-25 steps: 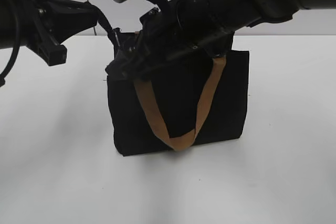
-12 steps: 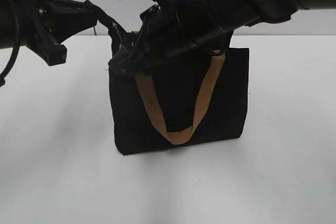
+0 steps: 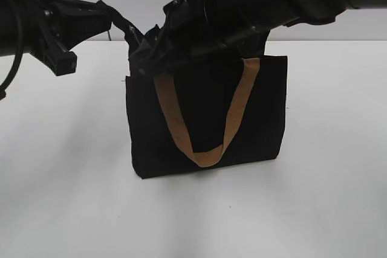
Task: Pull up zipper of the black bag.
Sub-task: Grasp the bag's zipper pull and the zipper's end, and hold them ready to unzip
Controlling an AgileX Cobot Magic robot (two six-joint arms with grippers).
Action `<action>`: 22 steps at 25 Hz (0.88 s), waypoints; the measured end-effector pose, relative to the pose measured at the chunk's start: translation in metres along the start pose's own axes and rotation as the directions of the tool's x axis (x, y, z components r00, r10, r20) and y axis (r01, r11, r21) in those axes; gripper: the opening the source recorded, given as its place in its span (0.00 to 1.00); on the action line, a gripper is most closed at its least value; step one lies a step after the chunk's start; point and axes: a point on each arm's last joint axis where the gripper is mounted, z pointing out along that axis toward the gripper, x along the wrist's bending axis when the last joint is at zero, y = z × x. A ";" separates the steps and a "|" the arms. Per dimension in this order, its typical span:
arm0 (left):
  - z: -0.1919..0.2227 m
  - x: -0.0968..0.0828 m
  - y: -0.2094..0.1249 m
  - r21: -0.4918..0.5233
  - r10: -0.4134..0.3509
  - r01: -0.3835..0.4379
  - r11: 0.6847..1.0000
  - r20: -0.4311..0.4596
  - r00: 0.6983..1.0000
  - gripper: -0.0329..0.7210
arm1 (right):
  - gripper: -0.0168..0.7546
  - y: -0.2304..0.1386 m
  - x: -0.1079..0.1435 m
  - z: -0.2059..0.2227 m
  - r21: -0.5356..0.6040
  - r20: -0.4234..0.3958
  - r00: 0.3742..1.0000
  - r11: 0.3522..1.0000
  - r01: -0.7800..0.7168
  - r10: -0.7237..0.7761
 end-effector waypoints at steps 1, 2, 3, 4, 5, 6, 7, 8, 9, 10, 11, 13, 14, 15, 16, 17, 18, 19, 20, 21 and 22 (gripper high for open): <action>0.000 0.000 0.000 0.001 0.000 0.000 1.000 -0.001 1.000 0.14 | 0.38 0.001 0.000 -0.002 -0.006 0.002 1.000 1.000 0.002 -0.002; 0.000 0.000 0.000 0.002 0.000 0.000 1.000 -0.001 1.000 0.14 | 0.39 0.003 0.001 -0.005 -0.014 0.004 1.000 1.000 0.005 -0.005; 0.000 0.000 0.000 0.002 0.000 0.000 1.000 -0.002 1.000 0.14 | 0.40 0.005 0.001 -0.008 -0.022 0.008 1.000 1.000 0.011 -0.011; 0.000 0.000 0.000 0.002 0.000 0.000 1.000 -0.002 1.000 0.14 | 0.41 0.007 0.002 -0.011 -0.028 0.011 1.000 0.999 0.016 -0.016; 0.000 0.000 0.000 0.002 0.000 0.000 1.000 -0.002 1.000 0.14 | 0.43 0.007 0.001 -0.011 -0.030 0.016 1.000 0.999 0.019 -0.019; 0.000 0.000 0.000 0.003 0.000 0.000 1.000 -0.002 1.000 0.14 | 0.45 0.007 0.001 -0.011 -0.031 0.020 1.000 0.999 0.020 -0.020; 0.000 0.000 0.000 0.003 0.000 0.000 1.000 -0.003 1.000 0.14 | 0.47 0.006 0.000 -0.009 -0.025 0.020 1.000 0.999 0.021 -0.021; 0.000 0.000 0.000 0.004 0.000 0.000 1.000 -0.003 1.000 0.14 | 0.48 0.005 0.000 -0.007 -0.021 0.021 1.000 1.000 0.019 -0.019; 0.000 0.000 0.000 0.004 0.000 0.000 1.000 -0.003 1.000 0.14 | 0.49 0.003 -0.001 -0.005 -0.014 0.019 1.000 1.000 0.018 -0.017; 0.000 0.000 0.000 0.004 0.000 0.000 1.000 -0.003 1.000 0.14 | 0.50 0.001 -0.001 -0.002 -0.008 0.020 1.000 1.000 0.015 -0.015; 0.000 0.000 0.000 0.004 0.000 0.000 1.000 -0.003 1.000 0.14 | 0.50 0.000 -0.002 0.000 -0.003 0.020 1.000 1.000 0.013 -0.013; 0.000 0.000 0.000 0.005 0.000 0.000 1.000 -0.004 1.000 0.14 | 0.50 -0.002 -0.004 0.003 -0.002 0.034 0.999 1.000 0.012 -0.012; 0.000 0.000 0.000 0.005 0.000 0.000 1.000 -0.004 1.000 0.14 | 0.51 -0.002 -0.005 0.005 -0.004 0.042 0.999 1.000 0.011 -0.011; 0.000 0.000 0.000 0.005 0.000 0.000 1.000 -0.004 1.000 0.14 | 0.51 -0.002 -0.006 0.005 -0.008 0.053 0.999 1.000 0.010 -0.010; 0.000 0.000 0.000 0.005 0.000 0.000 1.000 -0.004 1.000 0.14 | 0.51 -0.002 -0.007 0.006 -0.010 0.061 0.998 1.000 0.010 -0.009; 0.000 0.000 0.000 0.005 0.000 0.000 1.000 -0.004 1.000 0.14 | 0.52 -0.002 -0.007 0.006 -0.011 0.064 0.998 1.000 0.010 -0.009; 0.000 0.000 0.000 0.005 0.000 0.000 1.000 -0.004 1.000 0.14 | 0.53 -0.003 -0.007 0.007 -0.008 0.064 0.998 1.000 0.009 -0.008; 0.000 0.000 0.000 0.005 0.000 0.000 1.000 -0.004 1.000 0.14 | 0.54 -0.004 -0.008 0.008 -0.006 0.063 0.998 1.000 0.008 -0.007; 0.000 0.000 0.000 0.005 0.000 0.000 1.000 -0.004 1.000 0.14 | 0.55 -0.005 -0.008 0.009 -0.003 0.061 0.998 1.000 0.007 -0.007; 0.000 0.000 0.000 0.005 0.000 0.000 1.000 -0.004 1.000 0.14 | 0.56 -0.005 -0.007 0.009 -0.001 0.059 0.998 1.000 0.007 -0.007; 0.000 0.000 0.000 0.005 0.000 0.000 1.000 -0.004 1.000 0.14 | 0.56 -0.005 -0.007 0.009 -0.001 0.057 0.998 1.000 0.005 -0.005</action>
